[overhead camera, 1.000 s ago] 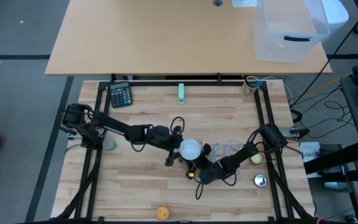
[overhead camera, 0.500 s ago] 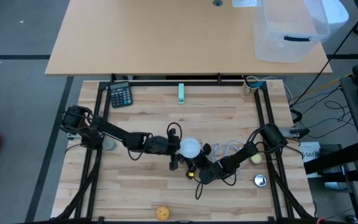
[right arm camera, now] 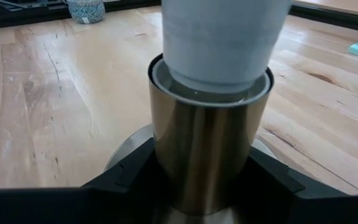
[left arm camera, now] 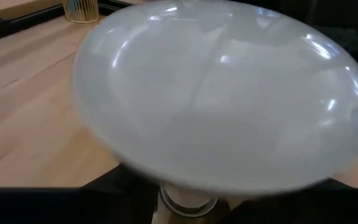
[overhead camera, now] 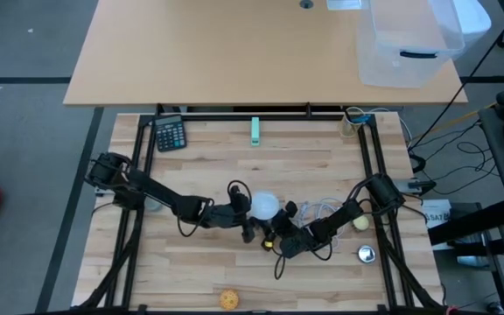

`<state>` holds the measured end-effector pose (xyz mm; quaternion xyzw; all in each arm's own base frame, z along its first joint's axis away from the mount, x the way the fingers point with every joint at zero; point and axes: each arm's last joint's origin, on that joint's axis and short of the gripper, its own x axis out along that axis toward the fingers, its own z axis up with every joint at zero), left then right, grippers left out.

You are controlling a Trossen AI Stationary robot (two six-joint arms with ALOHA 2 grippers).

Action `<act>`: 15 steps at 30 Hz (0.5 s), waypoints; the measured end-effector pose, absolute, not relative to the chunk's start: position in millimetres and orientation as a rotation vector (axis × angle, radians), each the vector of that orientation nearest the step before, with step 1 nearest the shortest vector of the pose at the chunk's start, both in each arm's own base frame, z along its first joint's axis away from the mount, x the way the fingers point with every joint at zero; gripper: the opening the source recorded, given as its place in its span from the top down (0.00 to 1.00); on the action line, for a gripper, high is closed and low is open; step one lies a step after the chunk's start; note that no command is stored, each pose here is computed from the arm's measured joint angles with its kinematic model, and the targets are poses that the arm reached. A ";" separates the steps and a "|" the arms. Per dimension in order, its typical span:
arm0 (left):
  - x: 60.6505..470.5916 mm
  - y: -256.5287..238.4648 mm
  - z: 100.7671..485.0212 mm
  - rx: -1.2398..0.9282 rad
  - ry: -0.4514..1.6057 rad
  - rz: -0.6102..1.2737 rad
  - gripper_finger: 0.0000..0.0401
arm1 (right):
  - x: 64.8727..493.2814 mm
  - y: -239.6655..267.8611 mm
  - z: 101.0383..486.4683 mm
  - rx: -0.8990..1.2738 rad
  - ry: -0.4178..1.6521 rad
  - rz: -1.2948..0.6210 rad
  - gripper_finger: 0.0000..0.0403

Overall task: Screw lightbulb
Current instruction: Remove the white lightbulb from the silver lamp

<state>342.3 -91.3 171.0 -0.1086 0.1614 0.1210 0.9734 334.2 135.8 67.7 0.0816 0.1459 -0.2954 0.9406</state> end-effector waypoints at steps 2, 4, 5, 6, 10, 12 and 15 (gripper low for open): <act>344.3 -94.4 166.2 -0.244 0.307 0.255 0.48 | 334.2 135.8 67.6 0.166 0.298 -0.604 0.55; 347.0 -96.3 160.7 -0.270 0.283 0.266 0.48 | 334.1 135.7 67.6 0.165 0.296 -0.608 0.55; 348.0 -97.3 158.1 -0.285 0.273 0.274 0.48 | 334.1 135.7 67.6 0.167 0.295 -0.608 0.55; 348.7 -98.3 155.8 -0.291 0.265 0.283 0.48 | 334.1 135.6 67.7 0.166 0.294 -0.610 0.55; 348.9 -102.4 149.7 -0.298 0.249 0.319 0.48 | 334.0 135.7 67.6 0.164 0.297 -0.606 0.55; 348.5 -103.4 149.7 -0.318 0.232 0.345 0.48 | 334.1 135.5 67.5 0.164 0.298 -0.607 0.55; 347.9 -105.4 151.9 -0.347 0.204 0.365 0.48 | 334.2 135.1 67.4 0.163 0.299 -0.609 0.55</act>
